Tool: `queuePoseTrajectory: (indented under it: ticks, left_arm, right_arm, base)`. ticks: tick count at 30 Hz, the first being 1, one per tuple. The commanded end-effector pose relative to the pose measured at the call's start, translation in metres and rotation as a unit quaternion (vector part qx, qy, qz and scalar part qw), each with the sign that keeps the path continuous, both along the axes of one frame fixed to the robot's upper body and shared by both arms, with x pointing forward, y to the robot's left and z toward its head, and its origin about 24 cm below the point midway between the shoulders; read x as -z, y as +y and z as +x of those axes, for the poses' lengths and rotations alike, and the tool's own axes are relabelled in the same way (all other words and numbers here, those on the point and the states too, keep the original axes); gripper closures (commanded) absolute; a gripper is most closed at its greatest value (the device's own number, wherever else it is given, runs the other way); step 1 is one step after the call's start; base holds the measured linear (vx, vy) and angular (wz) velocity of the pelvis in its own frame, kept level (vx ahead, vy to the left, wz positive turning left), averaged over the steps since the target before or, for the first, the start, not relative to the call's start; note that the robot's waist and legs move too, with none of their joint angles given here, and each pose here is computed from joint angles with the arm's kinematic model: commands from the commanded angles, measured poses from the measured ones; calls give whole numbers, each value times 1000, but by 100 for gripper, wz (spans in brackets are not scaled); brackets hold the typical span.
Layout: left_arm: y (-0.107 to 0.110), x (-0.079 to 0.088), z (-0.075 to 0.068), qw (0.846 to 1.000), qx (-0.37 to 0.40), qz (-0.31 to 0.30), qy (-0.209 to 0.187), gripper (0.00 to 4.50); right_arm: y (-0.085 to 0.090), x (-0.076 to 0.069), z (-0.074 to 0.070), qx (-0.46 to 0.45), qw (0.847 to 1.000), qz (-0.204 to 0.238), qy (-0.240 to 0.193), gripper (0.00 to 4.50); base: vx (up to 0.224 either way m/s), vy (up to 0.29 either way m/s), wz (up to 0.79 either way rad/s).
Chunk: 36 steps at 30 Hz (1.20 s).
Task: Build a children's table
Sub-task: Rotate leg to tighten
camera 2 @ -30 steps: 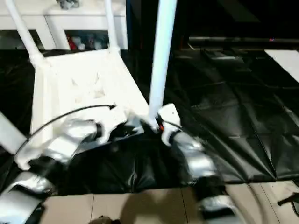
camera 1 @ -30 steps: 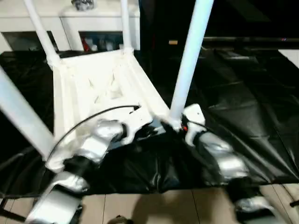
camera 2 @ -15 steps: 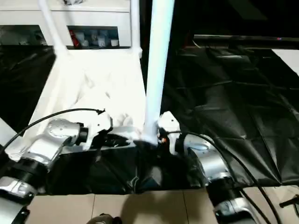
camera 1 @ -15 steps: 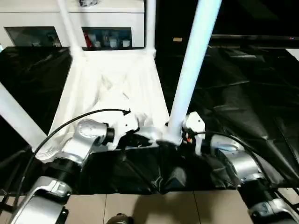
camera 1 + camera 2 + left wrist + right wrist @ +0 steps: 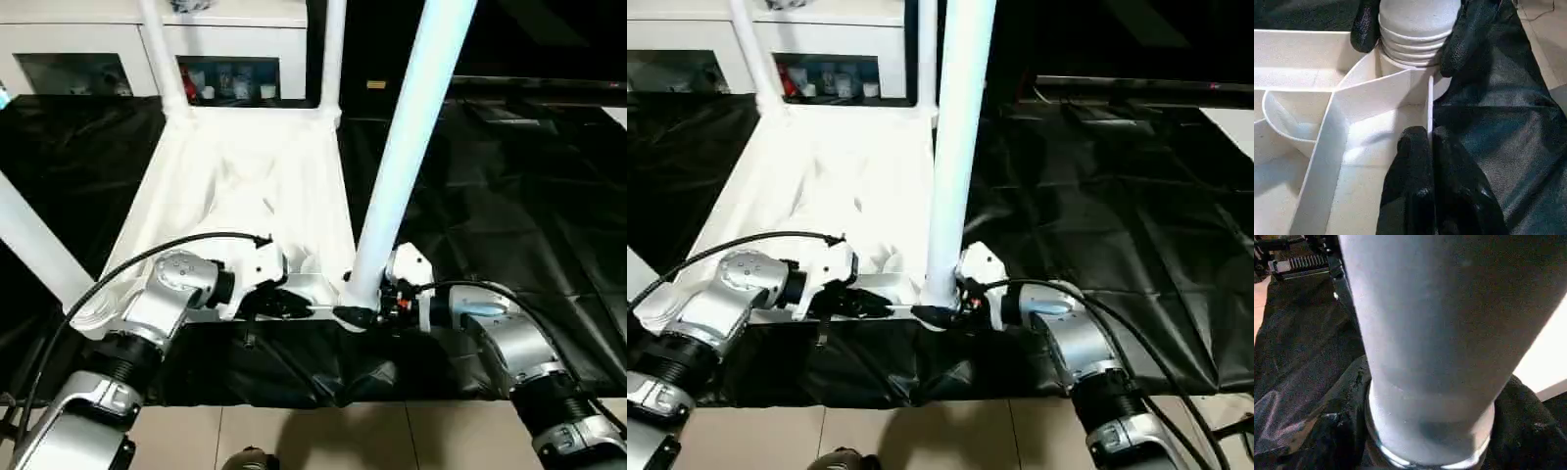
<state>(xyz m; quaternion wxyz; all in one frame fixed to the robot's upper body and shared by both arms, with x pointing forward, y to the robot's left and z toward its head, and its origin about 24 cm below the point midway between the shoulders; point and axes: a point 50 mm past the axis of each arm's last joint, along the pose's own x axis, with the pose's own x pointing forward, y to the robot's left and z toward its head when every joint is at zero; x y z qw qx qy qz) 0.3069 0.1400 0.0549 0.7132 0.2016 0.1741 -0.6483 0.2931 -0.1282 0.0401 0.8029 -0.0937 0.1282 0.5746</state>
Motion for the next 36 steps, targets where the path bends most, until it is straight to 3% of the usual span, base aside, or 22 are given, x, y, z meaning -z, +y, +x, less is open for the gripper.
queuePoseTrajectory:
  ticks: [1, 3, 6, 8, 11, 16, 18, 21, 23, 30, 32, 36]
  left_arm:
    - [-1, 6, 0, 1000, -6, 14, 0, 450]
    - [-2, 6, 1, 1000, -16, 13, -4, 450]
    - [-10, 4, 15, 995, -90, 5, -34, 450]
    - [-24, 0, 25, 989, -136, -12, -50, 450]
    - [-36, -2, 30, 985, -159, -16, -64, 450]
    - [-57, -3, 33, 981, -176, -16, -78, 450]
    - [-63, -2, 32, 981, -173, -21, -79, 450]
    - [-67, -2, 29, 983, -167, -29, -76, 450]
    - [-65, -2, 27, 986, -147, -36, -76, 450]
    - [-53, 1, 18, 993, -95, -33, -60, 450]
    - [-42, 1, 11, 997, -52, -31, -44, 450]
    - [-34, 0, 6, 999, -21, -33, -26, 450]
  right_arm:
    - [5, 4, -2, -14, 1000, -11, 6, 173]
    - [6, 5, -2, -5, 1000, -9, 7, 175]
    - [13, 13, 6, 83, 996, -9, -6, 176]
    - [23, 20, 16, 188, 982, 1, -3, 176]
    - [36, 24, 20, 246, 969, 18, 17, 176]
    - [66, 24, 21, 274, 961, 25, 16, 176]
    - [77, 21, 19, 258, 966, 33, 4, 120]
    - [81, 16, 18, 243, 969, 50, 4, 100]
    - [76, 13, 17, 216, 975, 50, -3, 61]
    - [54, 9, 13, 145, 988, 43, -11, 57]
    - [35, 5, 6, 83, 996, 40, 0, 57]
    - [22, 3, 2, 40, 999, 27, 6, 57]
  base:
    - [0, 0, 0]
    - [0, 0, 0]
    - [0, 0, 0]
    - [0, 0, 0]
    - [0, 0, 0]
    - [0, 0, 0]
    - [0, 0, 0]
    - [0, 0, 0]
    - [0, 0, 0]
    - [0, 0, 0]
    - [0, 0, 0]
    - [0, 0, 0]
